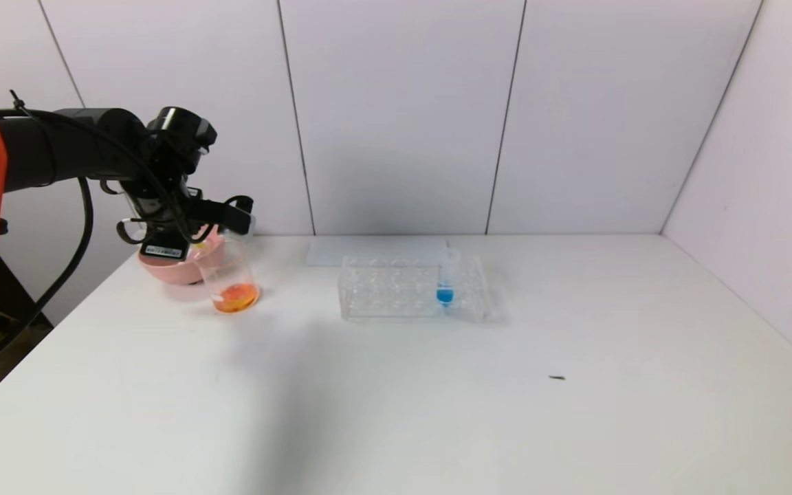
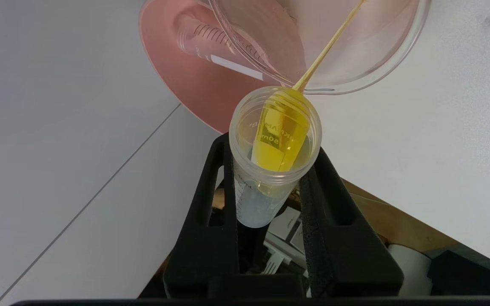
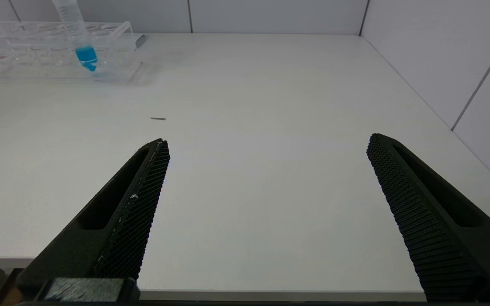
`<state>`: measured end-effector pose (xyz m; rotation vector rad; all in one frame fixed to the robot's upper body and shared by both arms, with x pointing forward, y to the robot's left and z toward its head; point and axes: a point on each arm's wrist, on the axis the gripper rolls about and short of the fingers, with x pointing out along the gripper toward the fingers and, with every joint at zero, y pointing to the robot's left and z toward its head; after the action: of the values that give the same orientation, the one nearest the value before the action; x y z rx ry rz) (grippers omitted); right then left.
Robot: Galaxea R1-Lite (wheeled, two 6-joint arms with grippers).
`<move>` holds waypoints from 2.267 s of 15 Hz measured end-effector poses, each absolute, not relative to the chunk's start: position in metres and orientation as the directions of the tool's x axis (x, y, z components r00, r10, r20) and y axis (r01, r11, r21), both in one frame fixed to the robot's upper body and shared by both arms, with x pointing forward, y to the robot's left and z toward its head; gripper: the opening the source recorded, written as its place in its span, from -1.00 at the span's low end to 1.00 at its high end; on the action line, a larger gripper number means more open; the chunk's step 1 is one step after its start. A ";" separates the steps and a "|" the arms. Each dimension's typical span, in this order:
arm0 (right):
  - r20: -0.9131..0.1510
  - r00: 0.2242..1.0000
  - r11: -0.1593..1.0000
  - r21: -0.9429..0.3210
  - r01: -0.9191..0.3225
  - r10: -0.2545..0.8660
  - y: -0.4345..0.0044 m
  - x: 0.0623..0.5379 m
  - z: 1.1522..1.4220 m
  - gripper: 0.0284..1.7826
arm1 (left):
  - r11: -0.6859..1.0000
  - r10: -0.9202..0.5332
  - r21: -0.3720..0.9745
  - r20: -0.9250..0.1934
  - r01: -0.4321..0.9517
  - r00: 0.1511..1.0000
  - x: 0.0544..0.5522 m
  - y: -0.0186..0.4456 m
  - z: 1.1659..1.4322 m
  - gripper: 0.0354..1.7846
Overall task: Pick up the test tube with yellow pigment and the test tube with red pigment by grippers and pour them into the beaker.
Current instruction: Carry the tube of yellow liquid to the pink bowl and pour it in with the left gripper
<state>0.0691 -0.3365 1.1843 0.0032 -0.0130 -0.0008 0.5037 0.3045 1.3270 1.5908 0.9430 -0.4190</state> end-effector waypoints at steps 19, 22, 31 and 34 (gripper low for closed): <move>0.013 1.000 1.000 0.003 0.001 -0.001 -0.337 0.069 1.184 0.91 | -0.070 0.401 0.656 -0.672 0.752 0.623 0.507 0.297 1.328 -0.54; 0.013 1.000 1.000 0.003 0.000 0.000 -0.337 0.069 1.184 0.91 | -0.076 0.413 0.655 -0.666 0.752 0.621 0.506 0.296 1.328 -0.54; 0.013 1.000 1.000 0.003 0.001 -0.001 -0.337 0.069 1.184 0.91 | -0.101 0.427 0.651 -0.655 0.752 0.624 0.506 0.294 1.328 -0.54; 0.013 1.000 1.000 0.003 0.001 -0.001 -0.337 0.069 1.184 0.91 | -0.101 0.427 0.651 -0.655 0.752 0.624 0.506 0.294 1.328 -0.54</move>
<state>0.0691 -0.3365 1.1843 0.0032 -0.0130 -0.0008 0.5065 0.2938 1.3283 1.7306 0.9676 -0.3638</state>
